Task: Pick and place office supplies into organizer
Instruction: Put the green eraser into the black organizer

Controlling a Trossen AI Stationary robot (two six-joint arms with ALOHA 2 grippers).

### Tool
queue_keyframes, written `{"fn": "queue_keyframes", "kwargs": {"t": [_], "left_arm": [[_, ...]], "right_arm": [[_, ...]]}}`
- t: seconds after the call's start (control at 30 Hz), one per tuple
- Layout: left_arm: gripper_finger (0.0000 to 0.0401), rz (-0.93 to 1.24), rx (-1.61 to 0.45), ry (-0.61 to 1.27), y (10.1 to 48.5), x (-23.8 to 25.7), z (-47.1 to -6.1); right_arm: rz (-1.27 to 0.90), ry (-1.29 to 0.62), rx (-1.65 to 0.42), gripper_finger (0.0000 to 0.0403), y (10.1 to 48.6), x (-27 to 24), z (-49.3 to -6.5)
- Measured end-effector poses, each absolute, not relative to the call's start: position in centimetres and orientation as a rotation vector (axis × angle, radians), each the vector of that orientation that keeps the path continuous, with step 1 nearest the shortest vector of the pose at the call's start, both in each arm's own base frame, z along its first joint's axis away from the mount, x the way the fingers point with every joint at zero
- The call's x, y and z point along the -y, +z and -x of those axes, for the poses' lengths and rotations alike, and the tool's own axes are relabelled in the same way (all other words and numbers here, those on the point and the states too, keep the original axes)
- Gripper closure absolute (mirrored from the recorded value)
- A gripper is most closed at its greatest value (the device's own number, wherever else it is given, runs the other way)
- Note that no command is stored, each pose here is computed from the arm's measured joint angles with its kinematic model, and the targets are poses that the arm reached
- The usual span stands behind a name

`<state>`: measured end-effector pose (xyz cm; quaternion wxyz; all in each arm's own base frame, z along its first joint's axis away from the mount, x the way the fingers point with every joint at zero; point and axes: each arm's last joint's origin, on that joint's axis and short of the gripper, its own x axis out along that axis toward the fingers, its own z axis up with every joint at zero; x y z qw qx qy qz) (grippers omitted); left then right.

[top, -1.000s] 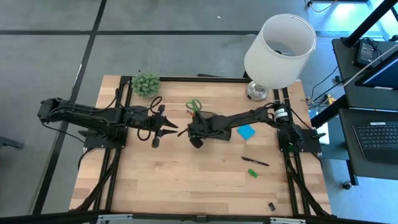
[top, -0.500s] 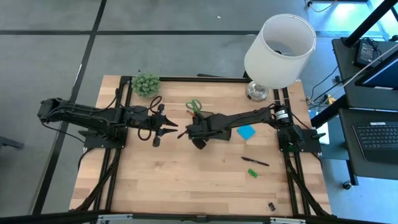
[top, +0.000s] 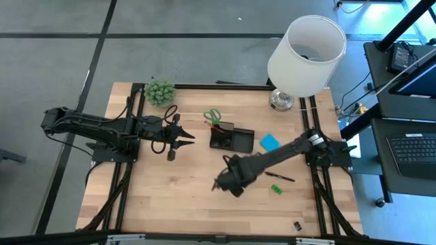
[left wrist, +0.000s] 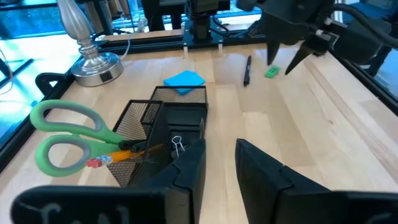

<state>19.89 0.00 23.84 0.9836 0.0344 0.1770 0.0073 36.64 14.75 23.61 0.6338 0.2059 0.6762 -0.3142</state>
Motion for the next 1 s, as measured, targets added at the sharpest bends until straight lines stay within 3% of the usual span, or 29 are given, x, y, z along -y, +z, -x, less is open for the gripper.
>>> {"fn": "queue_keyframes", "kwargs": {"t": [0.23,0.57,0.7,1.0], "left_arm": [[0.0319,-0.082,-0.356,0.016,23.8,0.0,-19.9],[0.0319,-0.124,-0.356,0.009,23.8,0.0,-19.9],[0.0319,-0.115,-0.356,0.010,23.8,0.0,-19.9],[0.0319,-0.096,-0.355,0.013,23.9,0.0,-19.9]], "right_arm": [[-0.515,-0.788,-1.624,0.0251,22.2,-17.1,-34.5],[-0.658,-0.780,-1.527,0.0251,22.4,-17.4,-29.2],[-0.621,-0.835,-1.566,0.0251,20.7,-17.0,-26.9],[-0.651,-0.735,-1.620,0.0251,16.4,-17.6,-25.2]]}}
